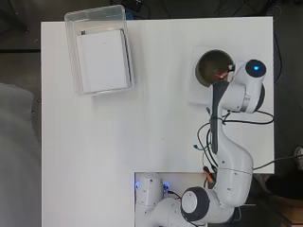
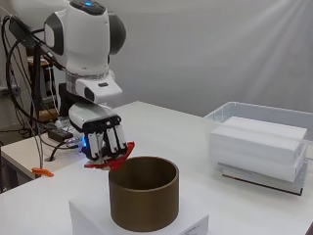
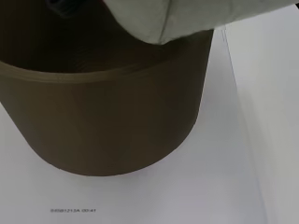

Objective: Teleoperate dual arm-hand system to remove items from a box

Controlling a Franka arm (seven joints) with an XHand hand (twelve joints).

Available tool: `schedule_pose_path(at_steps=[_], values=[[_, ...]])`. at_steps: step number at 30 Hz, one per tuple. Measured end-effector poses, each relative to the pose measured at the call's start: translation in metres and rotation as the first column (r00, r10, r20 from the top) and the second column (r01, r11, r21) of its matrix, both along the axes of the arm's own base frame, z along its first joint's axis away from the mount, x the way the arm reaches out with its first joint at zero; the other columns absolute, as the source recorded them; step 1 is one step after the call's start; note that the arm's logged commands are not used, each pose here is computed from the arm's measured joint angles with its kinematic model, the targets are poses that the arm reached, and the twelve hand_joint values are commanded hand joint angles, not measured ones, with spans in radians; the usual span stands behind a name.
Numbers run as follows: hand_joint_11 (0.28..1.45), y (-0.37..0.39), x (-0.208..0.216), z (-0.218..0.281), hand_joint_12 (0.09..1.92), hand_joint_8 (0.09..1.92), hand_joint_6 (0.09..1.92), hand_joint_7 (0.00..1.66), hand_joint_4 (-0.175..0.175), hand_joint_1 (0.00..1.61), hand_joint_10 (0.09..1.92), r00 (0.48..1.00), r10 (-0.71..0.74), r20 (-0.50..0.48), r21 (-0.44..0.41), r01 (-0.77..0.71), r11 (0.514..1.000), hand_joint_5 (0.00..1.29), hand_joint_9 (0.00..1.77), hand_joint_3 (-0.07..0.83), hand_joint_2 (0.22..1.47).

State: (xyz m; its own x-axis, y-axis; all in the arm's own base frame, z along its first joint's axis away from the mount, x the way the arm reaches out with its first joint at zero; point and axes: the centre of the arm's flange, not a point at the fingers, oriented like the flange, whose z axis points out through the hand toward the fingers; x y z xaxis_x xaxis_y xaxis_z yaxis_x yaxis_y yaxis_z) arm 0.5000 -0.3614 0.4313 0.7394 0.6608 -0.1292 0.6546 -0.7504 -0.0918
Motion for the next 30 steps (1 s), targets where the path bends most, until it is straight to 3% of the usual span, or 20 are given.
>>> schedule_pose_path(at_steps=[5,14,15,16,17,18,19,21,24,28,30], values=[[1.14,-0.012,0.014,0.011,1.8,1.86,1.12,1.46,0.175,0.97,1.85,1.0,-0.011,0.021,-0.022,0.012,1.0,0.89,1.61,0.0,1.16],[0.99,0.016,0.052,-0.027,1.75,1.57,1.14,1.38,0.175,0.97,1.71,0.995,0.102,-0.011,0.027,-0.101,0.994,0.88,1.53,0.0,1.16],[0.83,0.018,0.057,-0.027,1.54,1.34,0.8,1.17,0.104,0.83,1.57,0.994,0.108,-0.008,0.029,-0.108,0.994,0.65,1.32,-0.012,1.08],[0.62,0.022,0.063,-0.022,1.06,0.88,0.45,0.74,0.042,0.57,1.1,0.993,0.114,0.003,0.027,-0.114,0.993,0.38,0.89,-0.027,0.91],[0.49,0.024,0.068,-0.017,0.63,0.49,0.24,0.4,0.011,0.32,0.68,0.993,0.115,0.012,0.021,-0.115,0.993,0.2,0.53,-0.025,0.79],[0.45,0.023,0.07,-0.014,0.34,0.25,0.12,0.2,0.0,0.17,0.4,0.994,0.109,0.012,0.014,-0.109,0.994,0.1,0.35,-0.017,0.72],[0.44,0.019,0.07,-0.016,0.18,0.12,0.09,0.1,-0.002,0.08,0.22,0.995,0.095,-0.009,0.013,-0.095,0.995,0.05,0.27,-0.009,0.68],[0.43,0.021,0.074,-0.023,0.09,0.09,0.09,0.03,0.004,0.02,0.09,0.993,0.085,-0.08,0.012,-0.085,0.996,0.01,0.22,-0.001,0.66],[0.41,0.051,0.093,-0.031,0.09,0.09,0.09,0.03,0.014,0.0,0.09,0.979,0.128,-0.157,-0.01,-0.131,0.991,0.0,0.2,0.003,0.66],[0.41,0.078,0.105,-0.028,0.09,0.09,0.09,0.07,0.016,0.0,0.09,0.969,0.188,-0.157,-0.023,-0.194,0.981,0.01,0.22,0.01,0.68],[0.43,0.069,0.096,-0.017,0.09,0.09,0.09,0.15,0.009,0.0,0.09,0.973,0.186,-0.14,-0.023,-0.191,0.981,0.03,0.32,0.006,0.7]])
